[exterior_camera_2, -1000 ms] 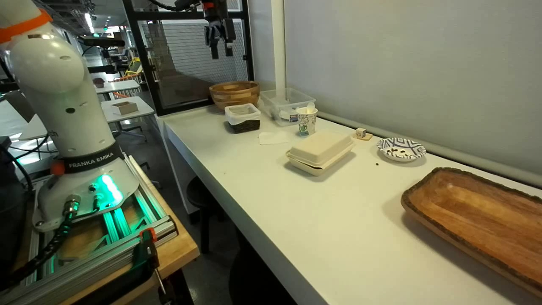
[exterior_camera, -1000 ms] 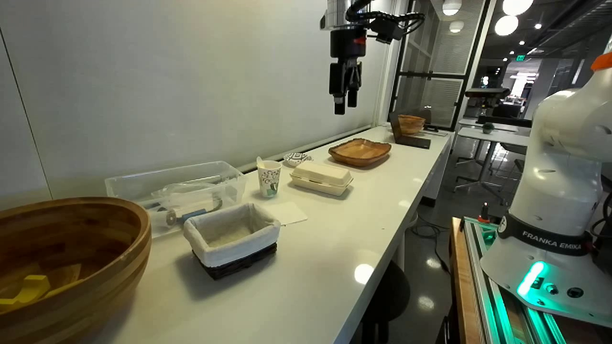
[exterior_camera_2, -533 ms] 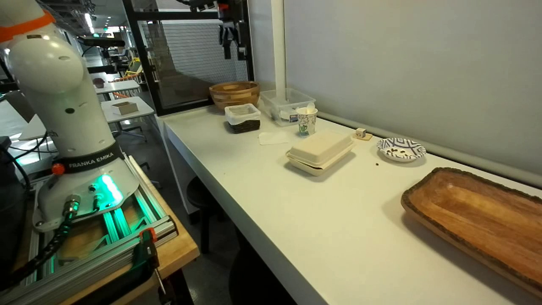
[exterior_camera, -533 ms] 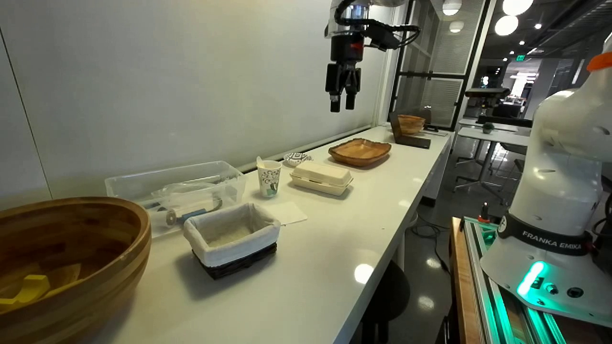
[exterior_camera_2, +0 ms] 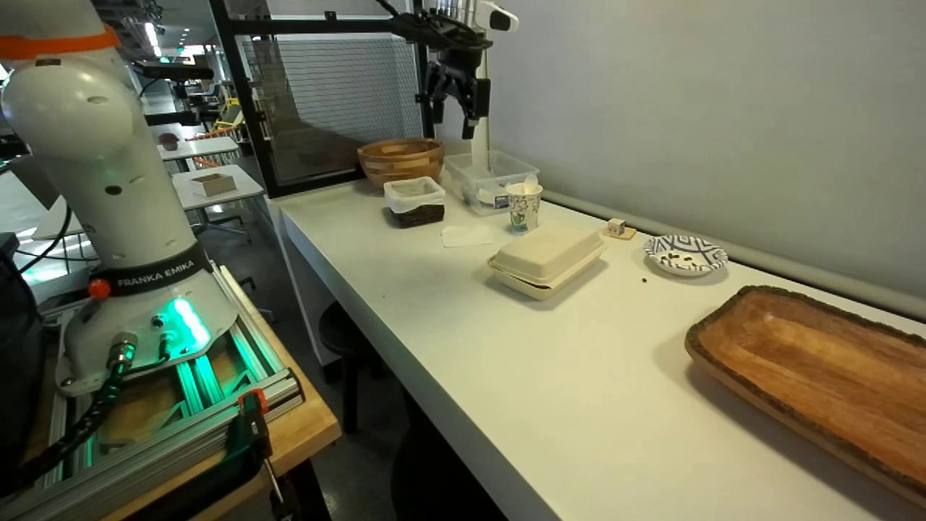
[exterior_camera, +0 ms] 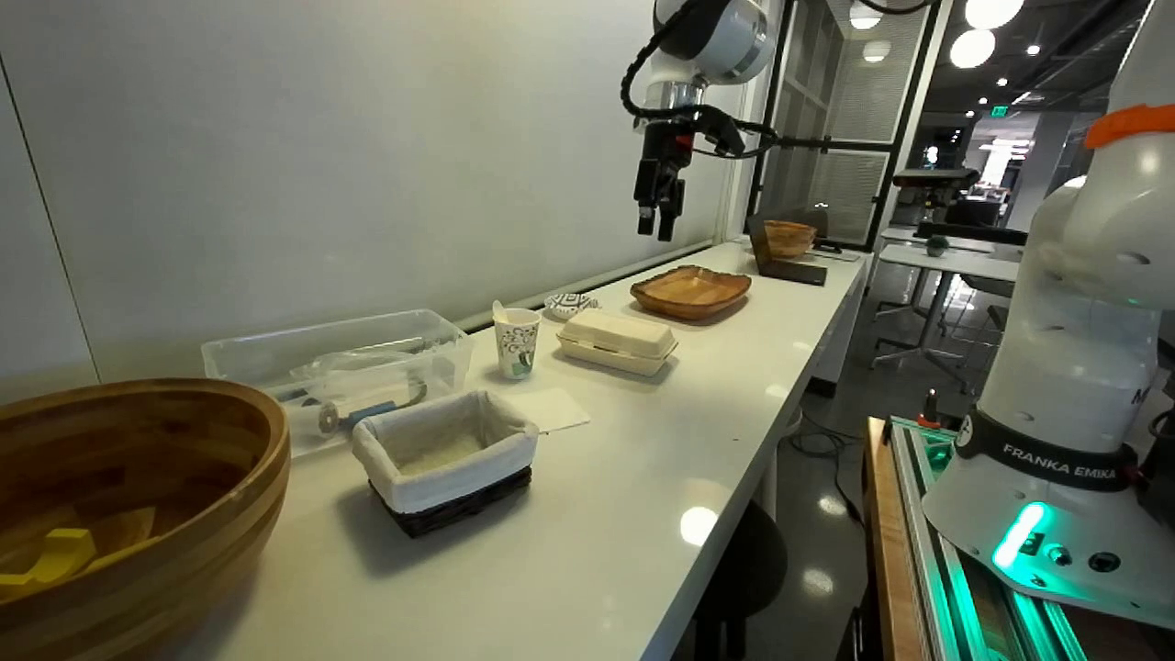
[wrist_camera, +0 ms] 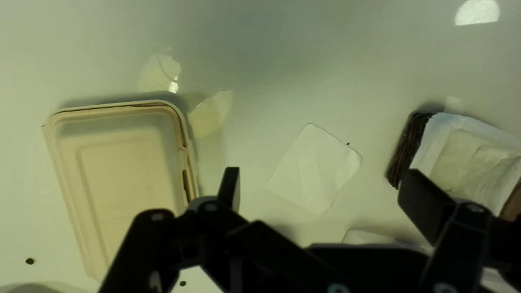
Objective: Put the lunch pack in the transparent bowl
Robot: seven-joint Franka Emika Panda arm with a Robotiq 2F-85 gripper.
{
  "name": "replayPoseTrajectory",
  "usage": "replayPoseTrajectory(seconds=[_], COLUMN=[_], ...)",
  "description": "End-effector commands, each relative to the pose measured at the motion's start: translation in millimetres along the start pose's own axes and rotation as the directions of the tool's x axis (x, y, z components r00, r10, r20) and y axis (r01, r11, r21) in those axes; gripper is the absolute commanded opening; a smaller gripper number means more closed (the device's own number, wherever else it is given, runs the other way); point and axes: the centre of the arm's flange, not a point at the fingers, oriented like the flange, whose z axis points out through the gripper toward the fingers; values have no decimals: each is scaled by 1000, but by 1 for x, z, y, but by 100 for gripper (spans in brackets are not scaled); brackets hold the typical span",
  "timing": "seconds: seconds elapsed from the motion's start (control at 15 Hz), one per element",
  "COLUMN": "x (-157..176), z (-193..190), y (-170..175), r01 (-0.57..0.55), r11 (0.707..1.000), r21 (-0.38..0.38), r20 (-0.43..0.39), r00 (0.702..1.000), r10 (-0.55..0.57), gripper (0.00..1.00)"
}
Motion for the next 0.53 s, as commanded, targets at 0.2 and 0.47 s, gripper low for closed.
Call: replayPoseTrajectory(seconds=[0.2,0.47], x=[18,29], z=[18,25], y=[37,59], r01=[-55,-27], r11=[998,999], r21=[-14,23], r20=[34,35], r00=[998,999], r10=[55,26], gripper=[100,100])
